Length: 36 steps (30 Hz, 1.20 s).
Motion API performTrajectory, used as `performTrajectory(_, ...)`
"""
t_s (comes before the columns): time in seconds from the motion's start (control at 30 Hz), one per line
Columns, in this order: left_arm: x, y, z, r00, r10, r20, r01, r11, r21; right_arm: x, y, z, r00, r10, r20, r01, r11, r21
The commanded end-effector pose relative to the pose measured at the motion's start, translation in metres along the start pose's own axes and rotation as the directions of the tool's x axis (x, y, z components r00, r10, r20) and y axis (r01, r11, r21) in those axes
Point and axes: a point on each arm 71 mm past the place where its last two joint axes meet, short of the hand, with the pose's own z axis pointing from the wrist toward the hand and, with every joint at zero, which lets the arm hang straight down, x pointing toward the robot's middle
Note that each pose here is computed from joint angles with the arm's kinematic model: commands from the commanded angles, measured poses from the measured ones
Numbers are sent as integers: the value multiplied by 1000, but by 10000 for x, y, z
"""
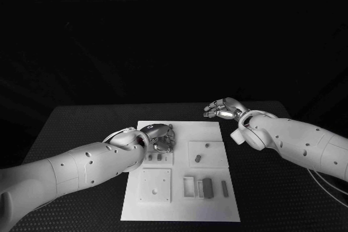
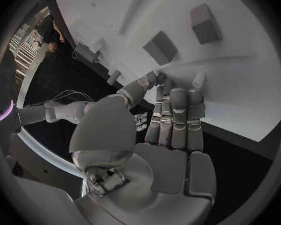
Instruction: Assemble the parts on the task board
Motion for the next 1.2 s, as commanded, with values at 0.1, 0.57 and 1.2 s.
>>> performTrajectory(0.1,134,22,-2,998,-14,-61,12,1000,-28,12,9,1,1000,0,-7,0,1000,-7)
performTrajectory(0.57,133,81,-9,997,8,-71,-12,999,-50,10,7,1,1000,0,-7,0,1000,-7)
performTrajectory(1.2,114,54,-4,996,80,-43,-80,997,-9,16,11,6,1000,1,-8,-1,1000,-8)
